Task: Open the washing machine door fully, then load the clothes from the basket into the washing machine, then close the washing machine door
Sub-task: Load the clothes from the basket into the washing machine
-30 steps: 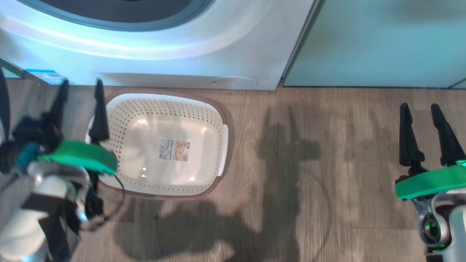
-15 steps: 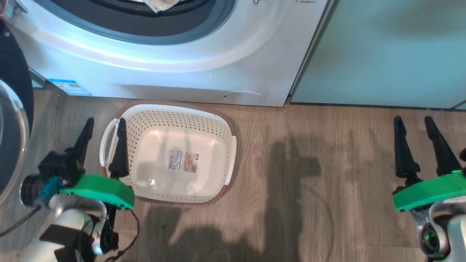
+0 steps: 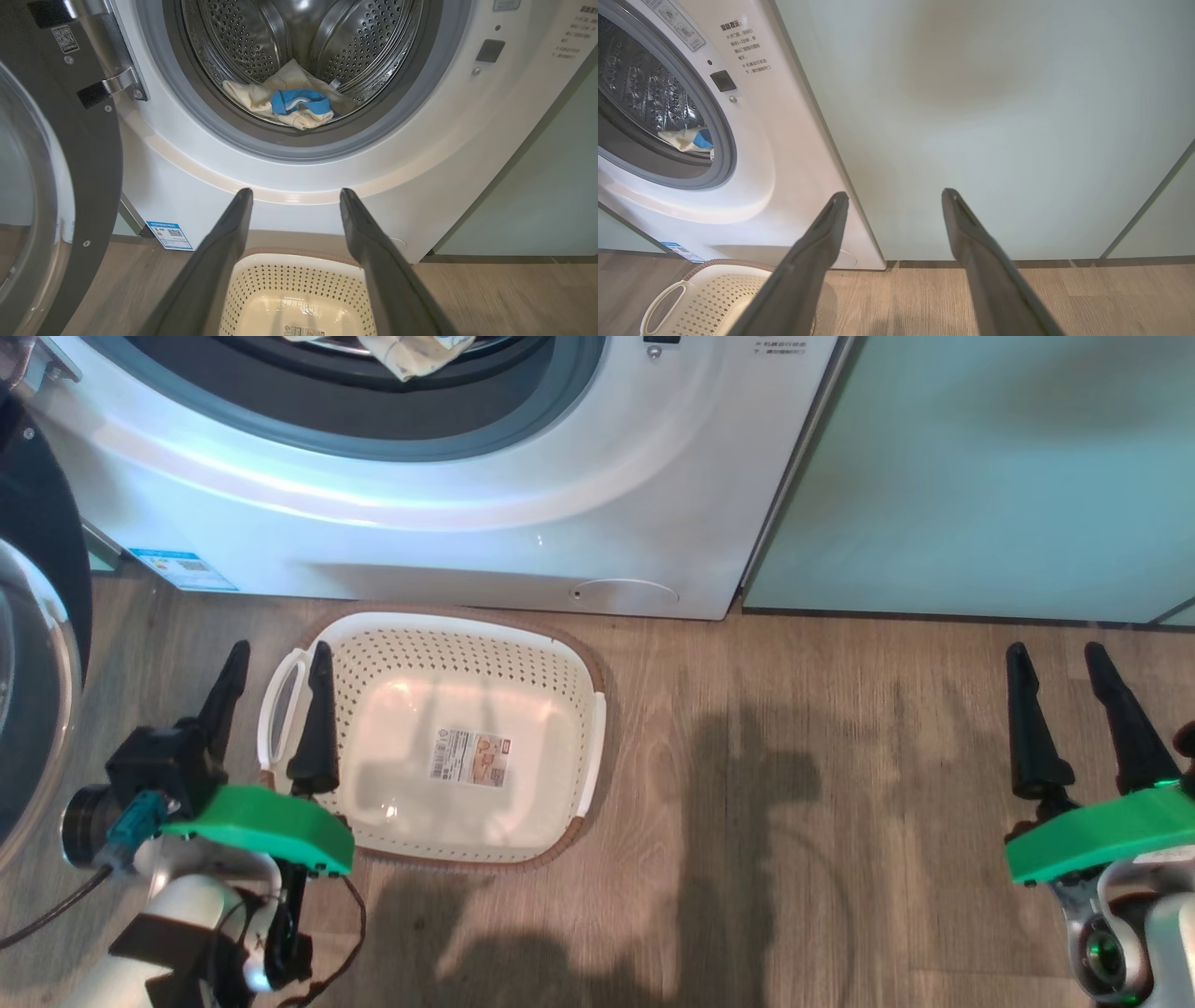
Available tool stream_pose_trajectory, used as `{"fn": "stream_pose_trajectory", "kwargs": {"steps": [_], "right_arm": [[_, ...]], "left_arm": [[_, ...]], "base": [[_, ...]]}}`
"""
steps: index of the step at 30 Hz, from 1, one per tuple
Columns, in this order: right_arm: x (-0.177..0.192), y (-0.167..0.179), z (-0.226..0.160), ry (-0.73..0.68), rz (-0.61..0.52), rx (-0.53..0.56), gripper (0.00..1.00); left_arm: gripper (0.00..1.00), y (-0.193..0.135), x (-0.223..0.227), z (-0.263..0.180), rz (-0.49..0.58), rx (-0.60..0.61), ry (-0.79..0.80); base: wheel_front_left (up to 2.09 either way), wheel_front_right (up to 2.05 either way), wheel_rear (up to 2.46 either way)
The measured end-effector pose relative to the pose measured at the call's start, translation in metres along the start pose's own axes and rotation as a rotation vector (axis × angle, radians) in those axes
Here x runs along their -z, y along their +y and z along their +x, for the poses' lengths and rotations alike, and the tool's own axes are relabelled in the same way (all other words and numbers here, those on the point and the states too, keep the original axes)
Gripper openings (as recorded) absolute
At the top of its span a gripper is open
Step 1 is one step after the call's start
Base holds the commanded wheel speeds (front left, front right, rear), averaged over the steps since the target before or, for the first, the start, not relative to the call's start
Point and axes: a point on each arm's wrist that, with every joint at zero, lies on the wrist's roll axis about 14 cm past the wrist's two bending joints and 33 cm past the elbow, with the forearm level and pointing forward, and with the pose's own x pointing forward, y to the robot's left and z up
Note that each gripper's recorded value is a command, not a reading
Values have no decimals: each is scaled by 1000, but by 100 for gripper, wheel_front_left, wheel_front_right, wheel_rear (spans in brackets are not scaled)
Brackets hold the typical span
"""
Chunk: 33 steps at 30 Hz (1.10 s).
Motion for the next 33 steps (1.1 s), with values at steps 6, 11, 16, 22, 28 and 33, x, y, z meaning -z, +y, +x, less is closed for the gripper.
{"fn": "stream_pose_trajectory", "kwargs": {"steps": [6,11,16,22,28,33], "right_arm": [[1,0,0,2,0,0,100],[3,-1,0,9,1,2,100],[10,-1,0,26,8,4,100],[20,-7,-1,51,13,23,100],[27,-16,0,57,23,48,100],[32,-23,4,53,34,71,100]], "left_arm": [[100,-5,3,0,-16,10,13],[100,-9,8,0,-31,19,28],[100,-11,17,5,-39,34,54],[100,-19,22,26,-45,68,59],[100,-25,31,46,-57,88,81],[100,-33,38,73,-64,108,84]], "base": [[0,0,0],[0,0,0],[0,0,0],[0,0,0],[0,0,0],[0,0,0]]}}
